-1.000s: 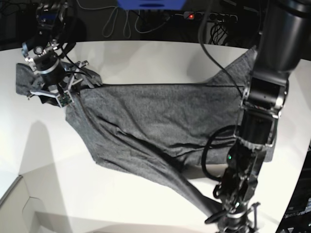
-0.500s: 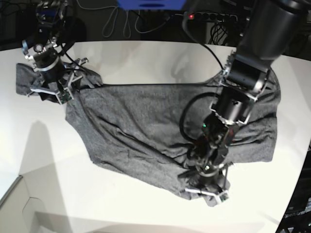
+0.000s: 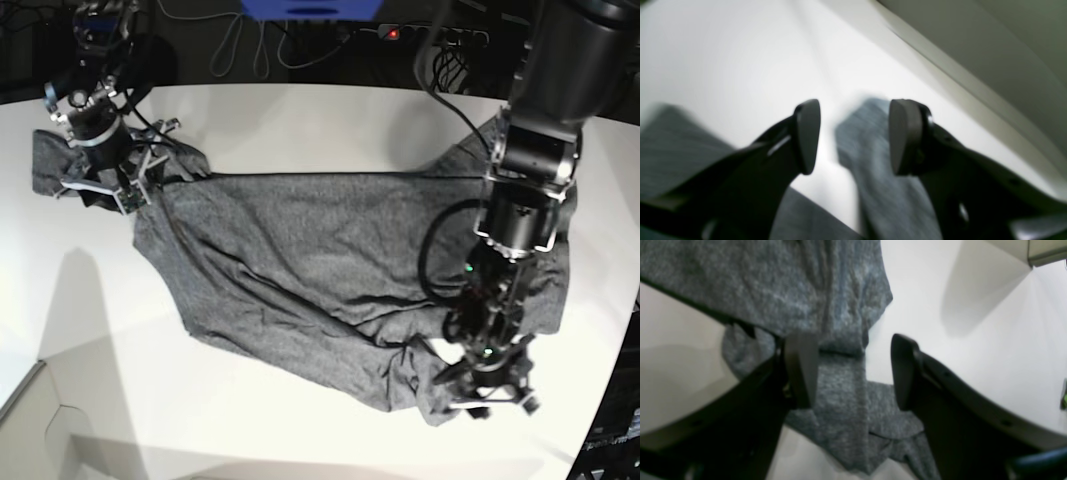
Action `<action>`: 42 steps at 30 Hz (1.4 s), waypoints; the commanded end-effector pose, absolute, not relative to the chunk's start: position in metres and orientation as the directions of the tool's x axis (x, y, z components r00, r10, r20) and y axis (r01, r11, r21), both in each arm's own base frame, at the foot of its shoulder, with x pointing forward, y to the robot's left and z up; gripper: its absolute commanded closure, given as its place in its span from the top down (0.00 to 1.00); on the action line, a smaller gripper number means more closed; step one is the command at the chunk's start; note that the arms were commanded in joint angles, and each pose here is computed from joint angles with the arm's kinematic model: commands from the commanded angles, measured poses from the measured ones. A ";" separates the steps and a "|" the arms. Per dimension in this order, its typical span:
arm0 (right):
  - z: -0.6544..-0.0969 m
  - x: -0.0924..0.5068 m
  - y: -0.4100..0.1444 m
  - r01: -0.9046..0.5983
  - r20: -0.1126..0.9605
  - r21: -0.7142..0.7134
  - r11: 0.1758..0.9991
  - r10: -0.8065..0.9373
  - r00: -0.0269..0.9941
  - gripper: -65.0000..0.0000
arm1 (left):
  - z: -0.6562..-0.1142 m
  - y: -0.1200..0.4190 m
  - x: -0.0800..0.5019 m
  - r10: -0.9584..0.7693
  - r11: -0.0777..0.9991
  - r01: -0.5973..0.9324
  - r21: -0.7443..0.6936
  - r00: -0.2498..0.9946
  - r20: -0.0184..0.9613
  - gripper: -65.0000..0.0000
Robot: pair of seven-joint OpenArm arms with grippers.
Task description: Layout the t-shirt on the table in an organized manner, then fold the t-shirt properly
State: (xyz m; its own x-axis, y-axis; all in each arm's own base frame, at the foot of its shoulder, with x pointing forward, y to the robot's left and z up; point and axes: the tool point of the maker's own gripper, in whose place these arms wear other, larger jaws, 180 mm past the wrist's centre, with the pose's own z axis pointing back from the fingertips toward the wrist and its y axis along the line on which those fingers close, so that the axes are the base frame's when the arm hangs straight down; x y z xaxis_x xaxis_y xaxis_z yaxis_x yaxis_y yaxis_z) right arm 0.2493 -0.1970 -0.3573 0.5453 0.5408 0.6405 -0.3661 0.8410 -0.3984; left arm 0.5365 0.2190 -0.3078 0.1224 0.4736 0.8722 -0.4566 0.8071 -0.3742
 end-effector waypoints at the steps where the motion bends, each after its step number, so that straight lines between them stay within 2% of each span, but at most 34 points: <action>1: -0.346 0.256 -0.195 -0.355 0.669 -0.409 0.841 0.541 0.510 0.53 | -0.285 0.208 0.549 0.483 0.810 -0.419 -0.410 0.081 0.872 0.49; 5: -0.346 0.256 -0.194 -0.356 0.670 -0.407 0.841 0.540 0.510 0.53 | -0.289 0.204 0.549 0.489 0.809 -0.420 -0.412 0.091 0.867 0.49; 9: -0.347 0.257 -0.190 -0.352 0.678 -0.397 0.848 0.529 0.510 0.53 | -0.336 0.176 0.538 0.518 0.801 -0.456 -0.389 0.199 0.832 0.50; 14: -0.347 0.256 -0.190 -0.353 0.678 -0.396 0.848 0.529 0.511 0.53 | -0.368 0.152 0.529 0.531 0.799 -0.484 -0.358 0.288 0.797 0.50; 19: -0.347 0.256 -0.190 -0.353 0.677 -0.396 0.847 0.530 0.511 0.53 | -0.364 0.137 0.534 0.529 0.808 -0.465 -0.363 0.298 0.794 0.50; 21: -0.347 0.256 -0.190 -0.353 0.678 -0.395 0.848 0.528 0.511 0.53 | -0.363 0.134 0.534 0.473 0.843 -0.435 -0.317 0.316 0.823 0.50; 25: -0.343 0.261 -0.190 -0.346 0.686 -0.400 0.848 0.528 0.500 0.54 | -0.357 0.147 0.533 0.472 0.839 -0.433 -0.329 0.280 0.836 0.49; 30: -0.323 0.295 -0.182 -0.319 0.738 -0.408 0.855 0.515 0.436 0.54 | -0.296 0.152 0.531 0.492 0.838 -0.332 -0.434 0.114 0.863 0.49; 32: -0.318 0.308 -0.172 -0.329 0.755 -0.402 0.855 0.513 0.409 0.54 | -0.282 0.145 0.516 0.511 0.837 -0.276 -0.471 0.092 0.854 0.49; 34: -0.317 0.317 -0.167 -0.337 0.764 -0.395 0.855 0.509 0.398 0.54 | -0.287 0.142 0.497 0.520 0.841 -0.249 -0.480 0.135 0.843 0.49; 39: -0.342 0.335 -0.156 -0.377 0.764 -0.334 0.864 0.483 0.429 0.52 | -0.327 0.162 0.441 0.492 0.861 -0.269 -0.432 0.219 0.843 0.49; 42: -0.364 0.341 -0.156 -0.393 0.750 -0.290 0.873 0.462 0.473 0.41 | -0.351 0.200 0.408 0.487 0.850 -0.349 -0.395 0.235 0.841 0.49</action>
State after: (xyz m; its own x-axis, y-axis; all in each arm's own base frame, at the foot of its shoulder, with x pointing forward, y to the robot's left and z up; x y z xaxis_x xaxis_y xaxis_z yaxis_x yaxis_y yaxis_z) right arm 0.3318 -0.1539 -0.3776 0.5094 0.4658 0.7235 -0.4079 0.8711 -0.2736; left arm 0.3953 0.1961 -0.3744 0.2971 0.5012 0.8128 -0.3743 0.8442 -0.3837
